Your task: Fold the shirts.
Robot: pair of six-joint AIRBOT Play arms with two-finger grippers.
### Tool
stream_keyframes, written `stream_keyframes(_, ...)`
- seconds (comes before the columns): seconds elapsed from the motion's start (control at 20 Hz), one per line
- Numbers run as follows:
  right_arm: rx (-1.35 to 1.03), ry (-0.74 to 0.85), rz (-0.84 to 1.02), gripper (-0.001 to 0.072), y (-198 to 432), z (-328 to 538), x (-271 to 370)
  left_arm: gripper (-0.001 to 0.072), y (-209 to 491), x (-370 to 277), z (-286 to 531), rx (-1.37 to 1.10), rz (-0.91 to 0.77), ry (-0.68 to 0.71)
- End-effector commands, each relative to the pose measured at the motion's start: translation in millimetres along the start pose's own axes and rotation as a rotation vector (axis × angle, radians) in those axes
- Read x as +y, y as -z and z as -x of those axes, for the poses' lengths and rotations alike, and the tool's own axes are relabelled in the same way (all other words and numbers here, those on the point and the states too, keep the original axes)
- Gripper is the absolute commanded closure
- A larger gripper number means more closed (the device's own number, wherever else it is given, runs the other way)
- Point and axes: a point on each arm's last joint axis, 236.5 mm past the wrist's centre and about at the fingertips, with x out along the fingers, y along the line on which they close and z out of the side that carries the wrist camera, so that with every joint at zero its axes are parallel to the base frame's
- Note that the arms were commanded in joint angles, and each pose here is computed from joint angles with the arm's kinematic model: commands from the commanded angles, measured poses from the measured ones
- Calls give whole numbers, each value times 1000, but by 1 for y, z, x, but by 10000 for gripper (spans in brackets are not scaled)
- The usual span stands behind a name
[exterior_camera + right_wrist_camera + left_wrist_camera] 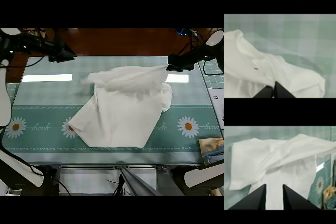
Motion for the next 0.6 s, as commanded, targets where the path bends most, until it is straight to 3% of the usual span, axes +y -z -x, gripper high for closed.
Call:
stream_keyframes(0.0,2,22,42,669,3,15,0,438,14,11,59,17,86,-61)
stream_keyframes(0.25,35,42,62,669,12,23,-2,437,111,56,100,287,139,-445)
stream_keyframes(0.35,38,46,63,669,13,24,-2,433,147,51,84,336,140,-441)
stream_keyframes(0.45,43,47,64,668,14,24,-3,109,197,51,62,396,167,-434)
stream_keyframes(0.55,43,47,64,669,14,24,-3,97,257,50,39,464,209,-397)
